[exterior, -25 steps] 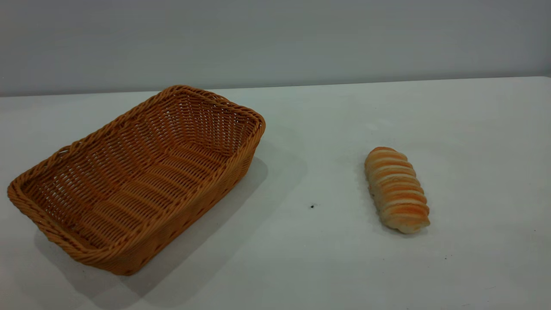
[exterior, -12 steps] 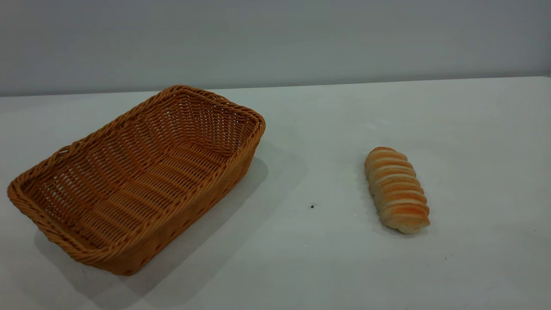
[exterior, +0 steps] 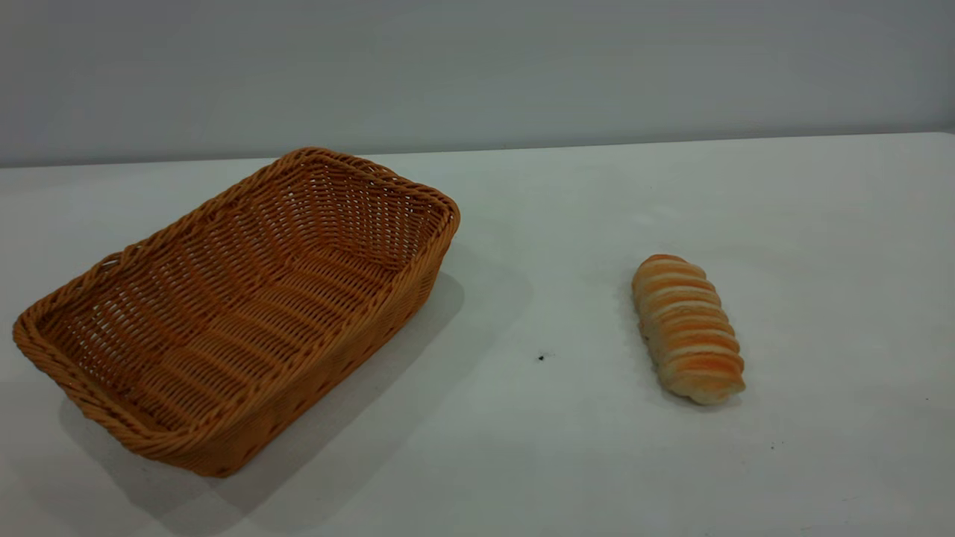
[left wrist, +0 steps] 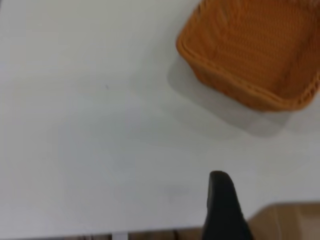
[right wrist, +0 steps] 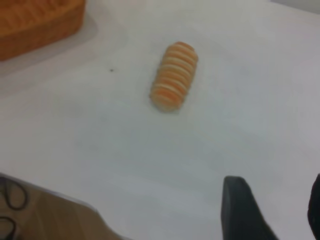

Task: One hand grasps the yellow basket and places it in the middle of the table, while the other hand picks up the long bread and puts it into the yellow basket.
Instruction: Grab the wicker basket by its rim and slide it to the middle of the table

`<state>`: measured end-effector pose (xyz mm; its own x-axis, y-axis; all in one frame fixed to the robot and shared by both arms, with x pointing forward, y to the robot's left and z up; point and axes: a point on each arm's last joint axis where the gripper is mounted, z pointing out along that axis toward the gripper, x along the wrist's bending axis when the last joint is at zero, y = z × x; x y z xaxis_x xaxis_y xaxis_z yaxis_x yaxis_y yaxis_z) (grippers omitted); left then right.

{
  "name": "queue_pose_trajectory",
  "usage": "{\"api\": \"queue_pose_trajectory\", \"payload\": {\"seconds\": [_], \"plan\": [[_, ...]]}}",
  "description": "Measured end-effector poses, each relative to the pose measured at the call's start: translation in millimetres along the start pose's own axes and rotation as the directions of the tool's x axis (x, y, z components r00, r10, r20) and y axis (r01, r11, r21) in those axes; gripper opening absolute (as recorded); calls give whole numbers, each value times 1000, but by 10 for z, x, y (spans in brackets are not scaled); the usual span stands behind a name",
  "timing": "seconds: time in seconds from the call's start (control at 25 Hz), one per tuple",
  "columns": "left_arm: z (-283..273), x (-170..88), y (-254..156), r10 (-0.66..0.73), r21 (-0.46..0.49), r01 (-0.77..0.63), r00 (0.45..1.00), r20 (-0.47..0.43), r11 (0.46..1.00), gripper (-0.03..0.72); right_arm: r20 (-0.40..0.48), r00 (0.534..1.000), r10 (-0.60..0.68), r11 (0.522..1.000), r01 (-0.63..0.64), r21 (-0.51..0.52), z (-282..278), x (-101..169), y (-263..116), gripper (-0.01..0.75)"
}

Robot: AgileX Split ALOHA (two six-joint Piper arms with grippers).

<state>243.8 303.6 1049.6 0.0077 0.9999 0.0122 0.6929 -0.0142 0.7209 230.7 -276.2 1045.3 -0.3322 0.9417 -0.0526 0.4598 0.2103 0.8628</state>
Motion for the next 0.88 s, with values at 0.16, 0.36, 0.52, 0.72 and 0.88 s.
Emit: {"api": "queue_pose_trajectory", "payload": {"seconds": [0.16,0.36,0.52,0.72,0.88], "plan": [[162,-11,250,1,126,-2,1000,4,992,530,-45,999,8,1000,-8,2,112,-21,150,370],[450,-47,597,-14,267,6,1000,28,964,530,-89,996,-6,1000,5,-10,281,-66,345,370],[725,-86,843,-41,353,21,998,51,936,530,-125,992,-8,1000,6,-10,449,-107,475,370],[1077,-129,1001,-84,393,49,994,70,918,530,-180,984,2,1000,-5,-13,676,-148,616,370],[1234,-167,1044,-133,405,86,987,89,910,530,-221,975,10,1000,-7,13,870,-184,686,370]]}}
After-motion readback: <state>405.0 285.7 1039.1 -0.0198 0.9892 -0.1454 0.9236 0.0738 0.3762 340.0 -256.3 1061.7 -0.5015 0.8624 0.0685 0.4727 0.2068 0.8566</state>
